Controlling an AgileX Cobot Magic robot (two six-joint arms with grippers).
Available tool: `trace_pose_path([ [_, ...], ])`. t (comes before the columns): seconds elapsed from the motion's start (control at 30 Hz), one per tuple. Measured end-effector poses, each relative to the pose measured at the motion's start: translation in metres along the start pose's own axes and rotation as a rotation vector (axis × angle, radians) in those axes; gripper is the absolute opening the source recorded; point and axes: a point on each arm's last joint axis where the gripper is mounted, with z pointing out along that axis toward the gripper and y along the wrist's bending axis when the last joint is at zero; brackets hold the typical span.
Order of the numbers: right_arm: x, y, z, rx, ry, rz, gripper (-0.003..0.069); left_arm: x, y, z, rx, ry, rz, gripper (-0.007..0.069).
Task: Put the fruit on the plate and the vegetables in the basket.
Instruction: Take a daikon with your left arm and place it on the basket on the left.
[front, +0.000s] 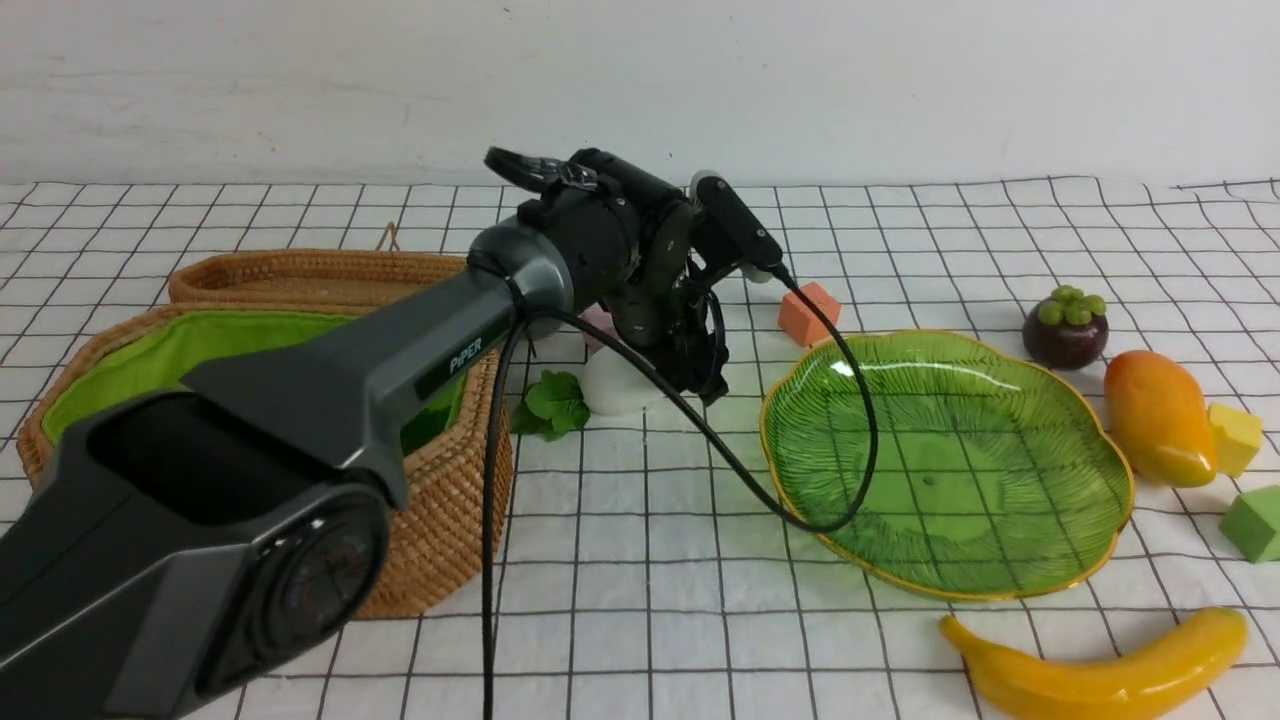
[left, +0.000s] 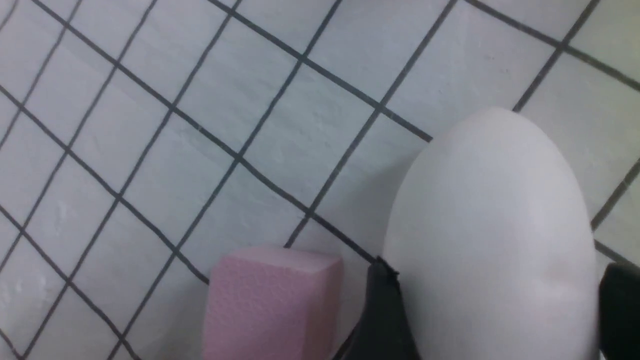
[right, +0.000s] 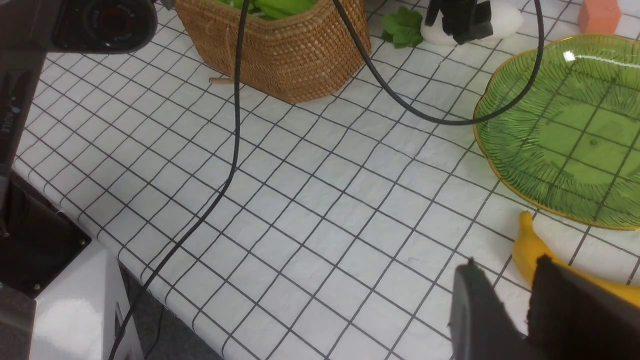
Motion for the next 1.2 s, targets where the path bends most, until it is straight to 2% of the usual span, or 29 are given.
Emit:
trace_pose_path([
  [0.4,0.001,0.002,0.000,-0.022,0.014,0.008,0.0197,0.002,-0.002,0.000,0.032,0.028,-0.016,0.0509],
  [0.47,0.001,0.002,0.000,-0.027,0.017,0.010,0.0198,0.007,-0.012,-0.001,0.088,0.105,-0.020,0.0532],
  [0.7,0.002,0.002,0.000,-0.027,0.017,0.010,0.0201,0.003,-0.025,-0.003,0.112,0.124,0.017,0.0587],
  [0.87,0.001,0.002,0.000,-0.026,0.016,0.010,0.0201,0.005,-0.024,0.000,0.123,0.121,-0.008,0.0566],
  [0.93,0.001,0.002,0.000,-0.025,0.016,0.009,0.0201,0.005,-0.024,0.000,0.122,0.125,-0.032,0.0515],
  [1.2,0.001,0.001,0.000,-0.016,0.010,0.005,0.0204,0.002,-0.016,-0.021,0.104,0.153,-0.069,0.0512],
])
